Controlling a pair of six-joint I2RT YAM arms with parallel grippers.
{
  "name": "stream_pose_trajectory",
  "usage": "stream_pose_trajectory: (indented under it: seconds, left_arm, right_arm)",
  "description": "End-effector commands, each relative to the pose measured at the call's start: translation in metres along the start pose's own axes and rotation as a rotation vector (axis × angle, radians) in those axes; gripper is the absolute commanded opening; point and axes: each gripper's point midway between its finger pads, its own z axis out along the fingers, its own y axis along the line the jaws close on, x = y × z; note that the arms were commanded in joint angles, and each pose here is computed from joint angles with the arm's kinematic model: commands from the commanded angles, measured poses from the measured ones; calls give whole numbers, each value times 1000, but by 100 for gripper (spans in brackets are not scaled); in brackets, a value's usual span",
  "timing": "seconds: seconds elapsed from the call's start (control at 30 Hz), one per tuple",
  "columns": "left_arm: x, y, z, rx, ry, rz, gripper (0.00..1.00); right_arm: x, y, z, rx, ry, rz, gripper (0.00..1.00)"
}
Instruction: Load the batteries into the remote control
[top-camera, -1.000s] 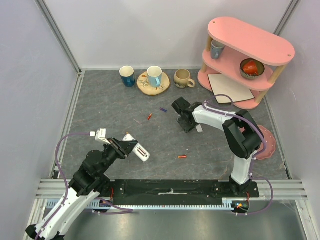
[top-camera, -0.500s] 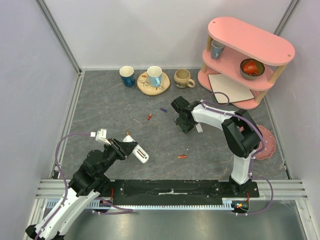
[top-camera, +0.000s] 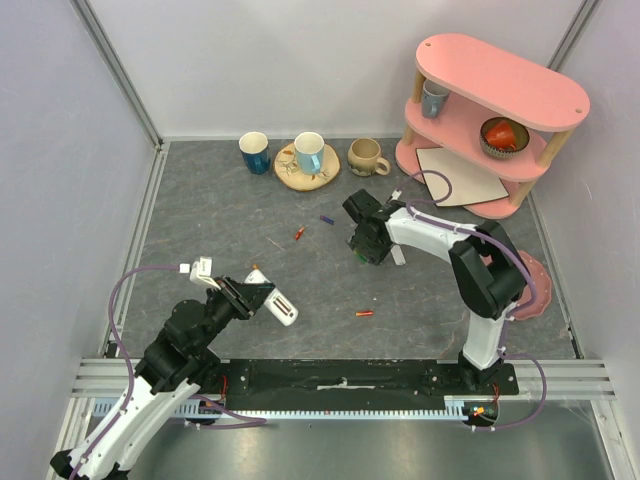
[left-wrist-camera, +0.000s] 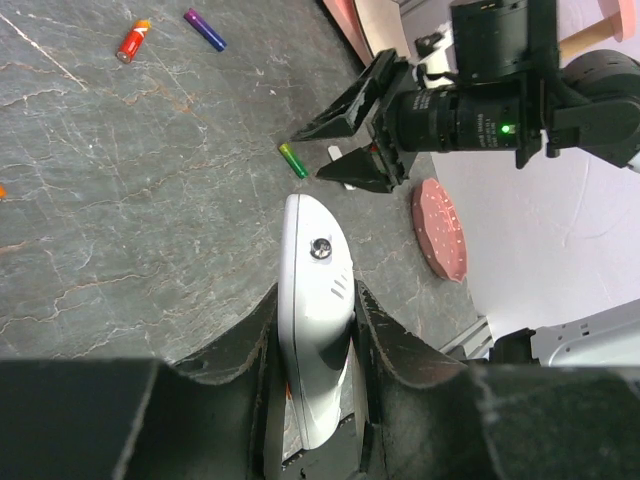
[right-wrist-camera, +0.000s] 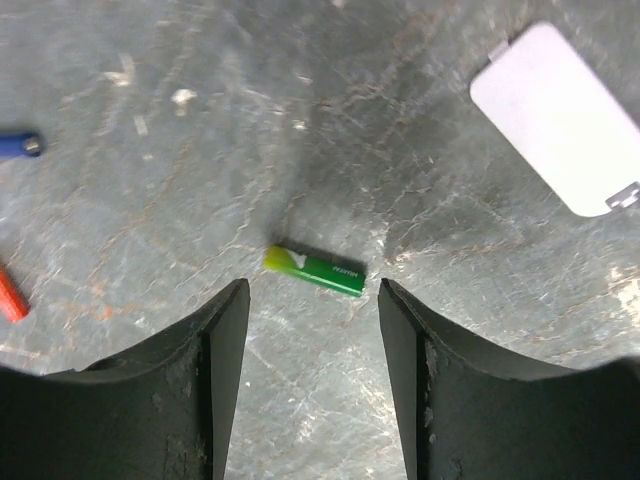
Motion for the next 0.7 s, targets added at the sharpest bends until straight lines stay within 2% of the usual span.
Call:
stream_pose_trajectory:
  seconds: [0.0, 0.07, 0.1, 0.13, 0.2, 0.23, 0.37, 0.47, 0.67]
  left_arm:
    - [-25, -28, -15, 100, -85, 33, 2]
    - [-25, -29, -15, 102, -85, 34, 2]
    - [-25, -29, -15, 101, -84, 34, 2]
    - [-25, -29, -15, 104, -82, 34, 2]
    - [-25, -28, -14, 103, -84, 36, 2]
    - [-24, -27, -14, 100, -82, 36, 2]
    - [-22, -28, -11, 113, -83, 27, 2]
    - [-21, -28, -9, 116, -82, 27, 2]
    - [-21, -29, -9, 119, -73, 35, 2]
  right_arm:
    - [-41, 31, -51, -176, -159, -238, 62]
    - [-52, 38, -64, -227, -213, -340, 62]
    - [-47, 42, -68, -274, -198, -436, 62]
    - [-51, 57, -80, -373, -245, -619, 61]
    - [-45, 50, -78, -415, -263, -782, 57]
    - [-51, 52, -83, -441, -321, -878, 56]
    - [-37, 41, -63, -439, -273, -1112, 56]
    - [-27, 37, -51, -441, -240, -1209, 57]
    - [-7, 31, -25, -419, -158, -1277, 54]
